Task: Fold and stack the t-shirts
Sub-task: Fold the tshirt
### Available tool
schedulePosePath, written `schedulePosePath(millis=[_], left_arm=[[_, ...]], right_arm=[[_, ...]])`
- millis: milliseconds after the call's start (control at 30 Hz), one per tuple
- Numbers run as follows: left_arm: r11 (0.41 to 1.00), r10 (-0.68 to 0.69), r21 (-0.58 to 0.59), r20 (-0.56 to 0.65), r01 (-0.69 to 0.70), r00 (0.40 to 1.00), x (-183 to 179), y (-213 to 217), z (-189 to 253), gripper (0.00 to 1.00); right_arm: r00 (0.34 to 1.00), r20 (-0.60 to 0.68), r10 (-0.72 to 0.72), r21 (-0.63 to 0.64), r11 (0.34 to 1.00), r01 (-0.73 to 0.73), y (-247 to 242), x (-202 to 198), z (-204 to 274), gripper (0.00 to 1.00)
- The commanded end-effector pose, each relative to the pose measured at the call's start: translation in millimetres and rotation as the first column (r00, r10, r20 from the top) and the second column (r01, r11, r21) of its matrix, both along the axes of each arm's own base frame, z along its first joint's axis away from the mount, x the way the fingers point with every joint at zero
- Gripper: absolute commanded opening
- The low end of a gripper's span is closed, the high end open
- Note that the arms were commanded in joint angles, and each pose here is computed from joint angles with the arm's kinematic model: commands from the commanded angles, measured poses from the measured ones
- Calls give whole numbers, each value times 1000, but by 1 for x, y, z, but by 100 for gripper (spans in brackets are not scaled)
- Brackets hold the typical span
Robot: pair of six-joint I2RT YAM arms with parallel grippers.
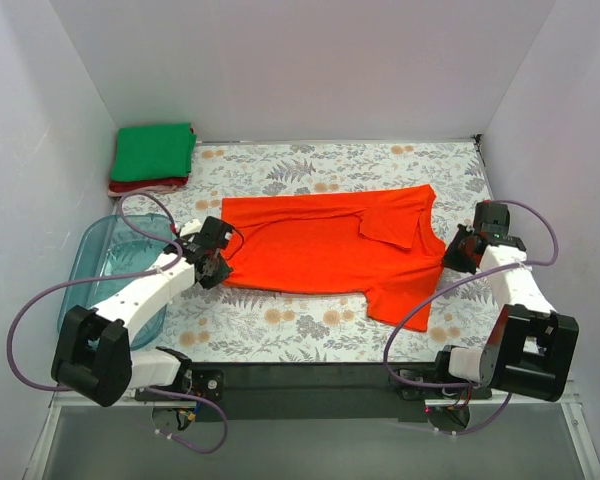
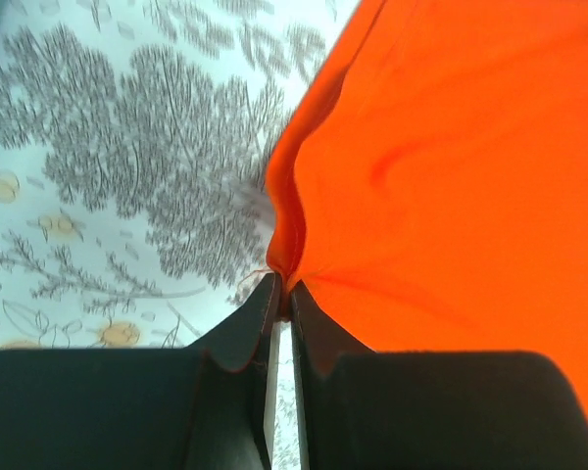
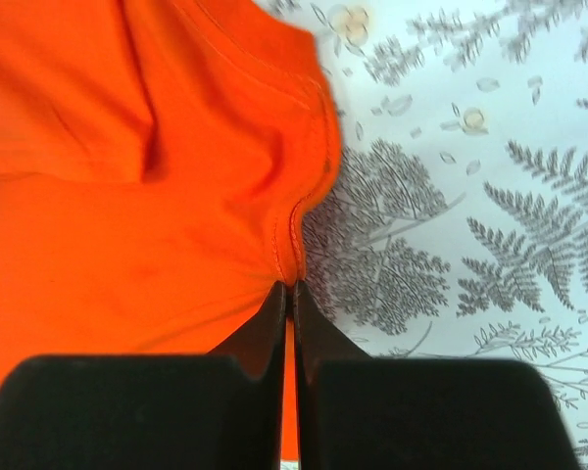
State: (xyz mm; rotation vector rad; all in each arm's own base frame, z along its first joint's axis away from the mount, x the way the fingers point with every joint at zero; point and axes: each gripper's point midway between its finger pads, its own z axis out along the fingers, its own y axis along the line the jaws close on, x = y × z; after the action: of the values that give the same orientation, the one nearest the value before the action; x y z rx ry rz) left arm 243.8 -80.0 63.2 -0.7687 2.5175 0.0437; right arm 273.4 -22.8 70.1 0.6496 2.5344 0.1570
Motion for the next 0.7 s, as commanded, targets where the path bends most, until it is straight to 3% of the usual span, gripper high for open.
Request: schedulePosePath(millis=[0, 300, 667], left_arm=[[1000, 26, 15, 38, -27, 999, 24, 11, 16, 3], [998, 56, 13, 83, -57, 995, 79, 29, 28, 2], [996, 39, 79, 65, -44, 997, 123, 34, 4, 2]], right_arm=[[999, 43, 30, 33, 999, -31, 3, 28, 21, 1], [995, 50, 88, 49, 995, -91, 6, 75, 37, 1], [993, 1, 122, 49, 991, -122, 10, 110, 19, 1]])
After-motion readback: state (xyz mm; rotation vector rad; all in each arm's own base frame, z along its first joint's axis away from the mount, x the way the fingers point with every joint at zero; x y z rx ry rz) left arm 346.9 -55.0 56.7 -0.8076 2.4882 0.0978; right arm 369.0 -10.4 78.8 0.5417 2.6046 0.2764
